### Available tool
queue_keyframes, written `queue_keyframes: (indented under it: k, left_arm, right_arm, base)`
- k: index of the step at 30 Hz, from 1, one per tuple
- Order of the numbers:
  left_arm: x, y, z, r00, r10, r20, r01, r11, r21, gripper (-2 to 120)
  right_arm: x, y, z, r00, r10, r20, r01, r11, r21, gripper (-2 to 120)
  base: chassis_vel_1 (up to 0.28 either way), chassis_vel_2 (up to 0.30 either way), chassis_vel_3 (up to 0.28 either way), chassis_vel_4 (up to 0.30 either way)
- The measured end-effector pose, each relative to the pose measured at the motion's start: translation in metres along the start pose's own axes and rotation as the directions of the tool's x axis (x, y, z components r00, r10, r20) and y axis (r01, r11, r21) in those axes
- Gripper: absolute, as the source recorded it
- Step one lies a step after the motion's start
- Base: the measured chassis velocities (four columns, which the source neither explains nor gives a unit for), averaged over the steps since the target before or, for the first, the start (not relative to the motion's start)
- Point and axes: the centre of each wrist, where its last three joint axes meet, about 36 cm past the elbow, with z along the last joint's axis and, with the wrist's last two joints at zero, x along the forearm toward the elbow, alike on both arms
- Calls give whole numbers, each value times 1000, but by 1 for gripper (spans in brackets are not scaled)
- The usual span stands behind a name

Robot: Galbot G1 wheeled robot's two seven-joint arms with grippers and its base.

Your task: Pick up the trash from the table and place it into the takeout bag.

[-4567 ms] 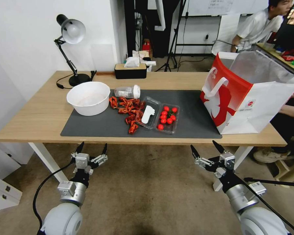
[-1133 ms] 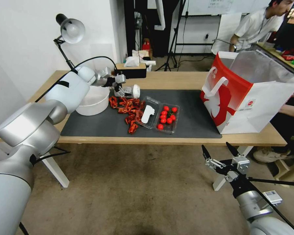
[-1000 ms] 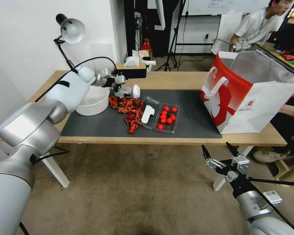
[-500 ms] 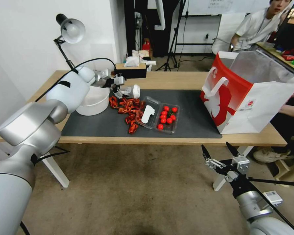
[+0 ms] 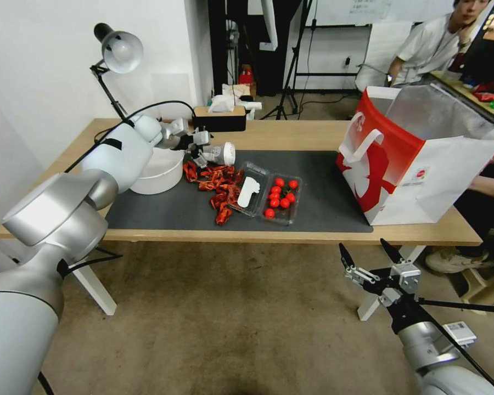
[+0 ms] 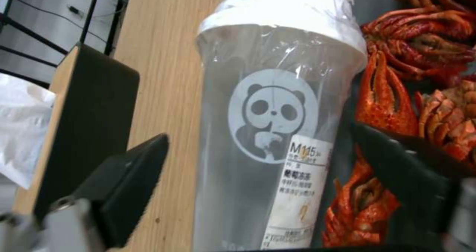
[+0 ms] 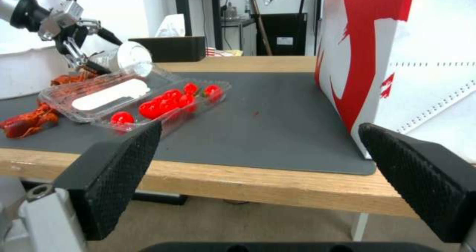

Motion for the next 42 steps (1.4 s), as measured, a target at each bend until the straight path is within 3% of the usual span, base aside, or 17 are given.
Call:
queue_keyframes:
  k: [5,15,19,22,24,25,28,29,31,32,34,36,37,38,39,41,42]
  left_arm:
    - [-1,-2,1,1000,-5,4,5,1000,1,74]
    - [1,-4,7,1000,-9,18,9,1000,-3,34]
    - [3,-3,6,999,-21,40,21,1000,1,28]
    - [9,3,-6,991,-65,119,63,998,17,21]
    - [16,16,-33,970,-113,215,110,994,24,13]
    - [16,16,-33,970,-113,215,110,994,24,13]
    - [22,31,-85,923,-176,343,171,984,44,5]
    - [22,31,-85,923,-176,343,171,984,44,5]
    - [16,31,-129,873,-216,437,209,976,65,2]
    - [16,31,-129,873,-216,437,209,976,65,2]
    - [4,20,-182,810,-234,538,214,972,101,2]
    - [3,17,-188,802,-235,549,210,971,109,2]
    - [-4,2,-227,745,-247,620,171,969,181,2]
    - [-9,-10,-252,701,-260,664,122,961,248,2]
    - [-9,-10,-252,701,-260,664,122,961,248,2]
    - [-18,-39,-306,622,-297,725,-5,924,382,2]
    - [-18,-39,-306,622,-297,725,-5,924,382,2]
  right_arm:
    - [0,0,0,1000,1,0,-1,1000,-1,100]
    - [1,1,-1,1000,1,3,-1,1000,-3,100]
    - [1,2,-1,1000,1,3,-1,1000,-4,100]
    - [2,2,-1,1000,3,1,-3,1000,-4,100]
    - [2,1,-1,1000,4,2,-4,1000,-2,100]
    - [2,1,-1,1000,4,2,-4,1000,-2,100]
    - [1,1,-1,1000,6,5,-6,1000,-3,100]
    - [1,1,-1,1000,6,5,-6,1000,-3,100]
    - [1,2,-1,1000,6,7,-6,1000,-2,100]
    - [1,2,-1,1000,6,7,-6,1000,-2,100]
    - [1,4,-1,1000,8,9,-8,1000,-1,100]
    - [1,4,-1,1000,9,9,-9,1000,-2,100]
    - [2,4,0,1000,12,8,-12,1000,-3,100]
    - [2,4,0,1000,15,7,-15,1000,-3,100]
    - [2,4,0,1000,15,7,-15,1000,-3,100]
    - [4,3,0,1000,23,5,-23,1000,-2,100]
    - [4,3,0,1000,23,5,-23,1000,-2,100]
  base:
    - [0,0,0,0]
    - [0,0,0,0]
    - [0,0,0,0]
    - [0,0,0,0]
    - [0,0,0,0]
    - [0,0,0,0]
    - [0,0,0,0]
    - [0,0,0,0]
    - [0,0,0,0]
    - [0,0,0,0]
    - [0,0,0,0]
    - [0,0,0,0]
    - [0,0,0,0]
    - [0,0,0,0]
    - [0,0,0,0]
    - [0,0,0,0]
    - [0,0,0,0]
